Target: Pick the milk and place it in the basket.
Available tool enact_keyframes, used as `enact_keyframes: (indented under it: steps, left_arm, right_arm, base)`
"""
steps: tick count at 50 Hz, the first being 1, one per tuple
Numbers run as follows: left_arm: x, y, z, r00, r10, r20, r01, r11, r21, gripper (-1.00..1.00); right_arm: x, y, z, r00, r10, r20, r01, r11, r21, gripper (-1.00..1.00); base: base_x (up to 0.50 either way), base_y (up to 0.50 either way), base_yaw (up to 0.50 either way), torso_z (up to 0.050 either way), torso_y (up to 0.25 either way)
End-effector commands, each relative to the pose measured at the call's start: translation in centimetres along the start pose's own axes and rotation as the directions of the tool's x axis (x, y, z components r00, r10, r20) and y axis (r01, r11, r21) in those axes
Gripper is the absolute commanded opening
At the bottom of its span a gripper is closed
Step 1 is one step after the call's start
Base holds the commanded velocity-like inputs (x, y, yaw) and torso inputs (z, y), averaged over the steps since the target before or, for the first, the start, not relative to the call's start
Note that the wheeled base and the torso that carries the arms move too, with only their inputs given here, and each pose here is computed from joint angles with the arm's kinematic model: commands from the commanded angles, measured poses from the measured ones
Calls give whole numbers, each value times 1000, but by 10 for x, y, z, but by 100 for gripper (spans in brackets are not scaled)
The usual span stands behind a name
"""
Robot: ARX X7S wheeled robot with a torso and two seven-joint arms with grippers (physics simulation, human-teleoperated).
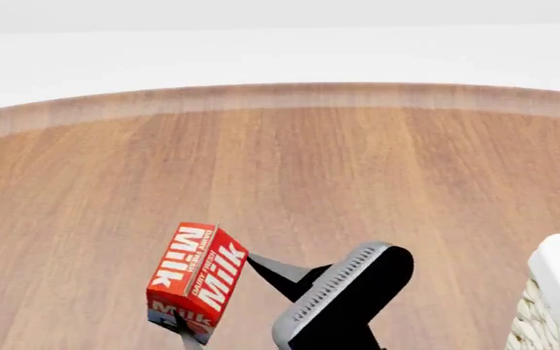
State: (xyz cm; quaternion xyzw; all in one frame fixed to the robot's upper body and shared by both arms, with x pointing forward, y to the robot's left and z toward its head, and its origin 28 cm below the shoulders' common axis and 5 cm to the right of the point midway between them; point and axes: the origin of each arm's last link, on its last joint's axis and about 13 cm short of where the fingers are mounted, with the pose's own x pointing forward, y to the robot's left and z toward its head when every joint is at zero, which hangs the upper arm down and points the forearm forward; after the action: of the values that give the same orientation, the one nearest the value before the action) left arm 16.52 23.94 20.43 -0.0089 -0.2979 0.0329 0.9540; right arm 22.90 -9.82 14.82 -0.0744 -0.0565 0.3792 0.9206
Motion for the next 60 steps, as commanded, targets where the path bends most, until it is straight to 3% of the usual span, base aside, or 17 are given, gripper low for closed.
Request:
enact_keyframes:
  steps: [1, 10, 15, 22, 26, 34, 45, 47, 48, 60]
  left_arm:
    - [1, 1, 1, 1000, 2, 20, -2, 1000, 0, 100]
    - [1, 1, 0, 1000, 2, 19, -2, 1000, 1, 100]
    - [2, 1, -1, 1000, 2, 19, -3, 1000, 2, 100]
    - [2, 1, -1, 1000, 4, 19, -4, 1000, 3, 100]
    - [2, 1, -1, 1000, 4, 19, -4, 1000, 1, 100]
    - [2, 1, 0, 1000, 3, 20, -3, 1000, 2, 100]
    - [2, 1, 1, 1000, 2, 20, -2, 1000, 3, 100]
    - [2, 1, 1, 1000, 1, 19, -1, 1000, 3, 100]
    - [2, 1, 1, 1000, 1, 20, -1, 1000, 4, 100]
    - [2, 1, 1, 1000, 1, 20, -1, 1000, 4, 100]
  right_arm:
    - [-13, -17, 41, 977, -124, 175, 132, 991, -33, -100]
    - [-21, -28, 55, 943, -247, 224, 251, 968, 11, -100]
    - [-25, -37, 63, 890, -392, 235, 390, 919, 55, -100]
    - [-29, -44, 67, 829, -508, 234, 503, 860, 85, -100]
    - [-32, -47, 66, 781, -582, 228, 598, 801, -5, -100]
    - [-38, -51, 67, 718, -659, 226, 677, 736, -4, -100]
    - [-37, -49, 62, 729, -647, 221, 669, 742, -33, -100]
    - [-37, -49, 59, 731, -657, 185, 674, 738, -43, -100]
    - [-37, -50, 58, 712, -679, 177, 694, 719, -37, -100]
    - [-37, -50, 58, 712, -679, 177, 694, 719, -37, -100]
  base:
    - [0, 0, 0, 0, 0]
    - [0, 0, 0, 0, 1]
    - [0, 0, 0, 0, 2]
    - [0, 0, 0, 0, 1]
    - [0, 0, 0, 0, 0]
    - [0, 0, 0, 0, 1]
    - [0, 0, 0, 1, 2]
    - [0, 0, 0, 0, 0]
    - [0, 0, 0, 0, 0]
    - [0, 0, 0, 0, 2]
